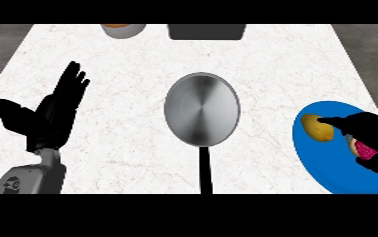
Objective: Pick the cupcake from the plate and place it in the pan
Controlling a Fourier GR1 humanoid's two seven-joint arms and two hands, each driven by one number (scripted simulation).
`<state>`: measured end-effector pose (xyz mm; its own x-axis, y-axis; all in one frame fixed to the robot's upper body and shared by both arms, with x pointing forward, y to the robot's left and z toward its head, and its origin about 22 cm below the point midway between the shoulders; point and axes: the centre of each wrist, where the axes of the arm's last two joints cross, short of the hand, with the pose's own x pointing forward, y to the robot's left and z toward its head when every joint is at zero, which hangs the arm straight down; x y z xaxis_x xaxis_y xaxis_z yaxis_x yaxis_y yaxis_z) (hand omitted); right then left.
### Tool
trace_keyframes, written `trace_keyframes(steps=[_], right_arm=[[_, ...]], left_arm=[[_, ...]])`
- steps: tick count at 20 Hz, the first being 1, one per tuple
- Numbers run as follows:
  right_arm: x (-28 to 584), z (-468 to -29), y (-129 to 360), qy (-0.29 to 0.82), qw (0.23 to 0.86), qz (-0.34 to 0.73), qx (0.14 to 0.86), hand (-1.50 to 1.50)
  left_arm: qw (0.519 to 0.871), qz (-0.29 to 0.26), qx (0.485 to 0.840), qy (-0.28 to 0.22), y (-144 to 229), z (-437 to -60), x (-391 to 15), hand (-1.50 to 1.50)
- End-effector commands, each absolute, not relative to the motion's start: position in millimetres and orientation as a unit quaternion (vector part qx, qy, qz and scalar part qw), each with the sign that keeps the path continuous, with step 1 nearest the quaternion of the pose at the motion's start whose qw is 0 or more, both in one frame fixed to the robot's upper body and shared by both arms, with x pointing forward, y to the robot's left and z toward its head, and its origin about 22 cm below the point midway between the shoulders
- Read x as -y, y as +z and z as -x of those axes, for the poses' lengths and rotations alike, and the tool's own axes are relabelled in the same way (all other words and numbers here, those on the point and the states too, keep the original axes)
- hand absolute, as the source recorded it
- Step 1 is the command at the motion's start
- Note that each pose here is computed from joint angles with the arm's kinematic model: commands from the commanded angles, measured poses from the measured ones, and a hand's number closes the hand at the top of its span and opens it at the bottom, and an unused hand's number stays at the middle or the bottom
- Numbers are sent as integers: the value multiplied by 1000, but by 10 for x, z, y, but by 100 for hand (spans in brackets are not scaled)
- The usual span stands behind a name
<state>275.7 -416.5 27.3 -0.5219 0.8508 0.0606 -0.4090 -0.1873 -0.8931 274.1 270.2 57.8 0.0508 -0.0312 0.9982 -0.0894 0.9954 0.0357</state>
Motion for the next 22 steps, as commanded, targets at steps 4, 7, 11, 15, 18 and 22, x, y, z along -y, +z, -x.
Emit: trace_keyframes(steps=[4,7,11,15,18,22], right_arm=[[4148,-2760,243,722,439,197,498,150],[4184,-2803,335,688,436,222,536,150],[3168,-2872,144,629,458,277,564,150],[2476,-2926,-31,588,489,273,584,150],[1945,-3029,238,548,466,333,610,150],[1419,-3059,665,492,427,415,634,150]], left_arm=[[724,-43,688,17,592,-2738,-2846,0],[726,-46,686,15,727,-2830,-2896,0],[725,-43,687,24,624,-2746,-2776,0],[728,-48,684,12,616,-2797,-2747,0],[734,-51,677,12,579,-2798,-2754,0],[734,-39,678,9,588,-2826,-2681,0]])
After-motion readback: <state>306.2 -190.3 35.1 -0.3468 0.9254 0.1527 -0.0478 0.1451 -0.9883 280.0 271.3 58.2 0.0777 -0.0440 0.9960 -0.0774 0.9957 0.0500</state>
